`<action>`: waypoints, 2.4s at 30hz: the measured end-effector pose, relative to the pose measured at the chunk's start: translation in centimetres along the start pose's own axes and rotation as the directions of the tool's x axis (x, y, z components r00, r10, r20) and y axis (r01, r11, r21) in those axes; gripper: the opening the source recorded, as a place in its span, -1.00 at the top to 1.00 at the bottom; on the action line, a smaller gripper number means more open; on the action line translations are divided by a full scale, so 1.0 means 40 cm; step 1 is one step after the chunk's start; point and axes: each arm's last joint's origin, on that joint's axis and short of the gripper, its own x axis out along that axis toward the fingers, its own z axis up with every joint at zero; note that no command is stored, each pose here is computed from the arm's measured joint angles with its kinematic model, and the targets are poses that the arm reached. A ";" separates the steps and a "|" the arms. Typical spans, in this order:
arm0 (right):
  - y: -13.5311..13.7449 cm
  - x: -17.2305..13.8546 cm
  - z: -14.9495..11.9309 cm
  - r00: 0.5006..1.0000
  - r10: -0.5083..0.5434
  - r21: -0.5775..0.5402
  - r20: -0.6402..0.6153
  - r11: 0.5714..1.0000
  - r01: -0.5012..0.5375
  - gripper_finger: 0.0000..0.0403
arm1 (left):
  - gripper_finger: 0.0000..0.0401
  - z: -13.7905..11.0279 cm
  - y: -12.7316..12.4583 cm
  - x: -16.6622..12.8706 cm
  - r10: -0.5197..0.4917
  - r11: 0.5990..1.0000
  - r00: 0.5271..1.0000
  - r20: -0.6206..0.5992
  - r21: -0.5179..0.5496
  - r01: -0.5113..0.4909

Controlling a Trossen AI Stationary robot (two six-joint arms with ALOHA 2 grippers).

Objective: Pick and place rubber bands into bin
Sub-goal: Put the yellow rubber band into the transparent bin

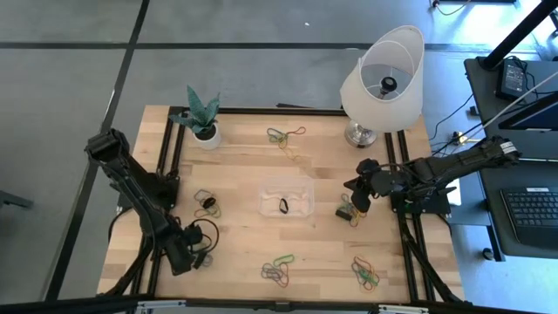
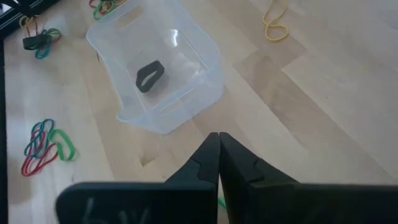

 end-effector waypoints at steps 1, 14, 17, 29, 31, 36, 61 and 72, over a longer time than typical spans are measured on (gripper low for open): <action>0.000 0.000 0.000 1.000 0.000 -0.001 0.000 1.000 0.000 0.95 | 0.99 0.000 0.000 0.002 0.004 1.000 1.000 -0.001 -0.004 -0.004; 0.000 0.000 0.000 1.000 0.000 -0.002 0.000 1.000 0.000 0.95 | 0.84 0.001 -0.003 0.005 0.003 1.000 1.000 0.000 -0.004 -0.003; 0.000 0.000 0.000 1.000 0.000 -0.002 0.000 1.000 0.000 0.95 | 0.90 0.001 -0.003 0.004 0.003 1.000 1.000 0.000 0.001 -0.003; 0.000 0.000 0.000 1.000 0.000 -0.002 0.000 1.000 0.000 0.95 | 0.97 0.003 0.000 0.004 0.019 0.999 1.000 0.025 0.039 -0.020; 0.000 0.000 0.000 1.000 0.000 -0.002 0.001 1.000 0.000 0.95 | 0.94 0.004 0.002 0.004 0.029 0.998 0.999 0.046 0.054 -0.032; 0.000 0.000 0.000 1.000 0.001 0.001 0.001 1.000 -0.001 0.95 | 0.78 0.003 0.017 0.014 0.062 0.998 0.997 0.047 0.017 -0.063; 0.001 0.000 0.001 1.000 0.004 0.004 0.005 1.000 -0.004 0.95 | 0.66 0.001 0.049 0.077 0.091 0.995 0.995 -0.034 -0.045 -0.092; 0.001 0.000 0.001 1.000 0.004 -0.001 0.004 1.000 -0.004 0.95 | 0.96 0.002 0.051 0.092 0.143 0.989 0.987 -0.076 -0.015 -0.144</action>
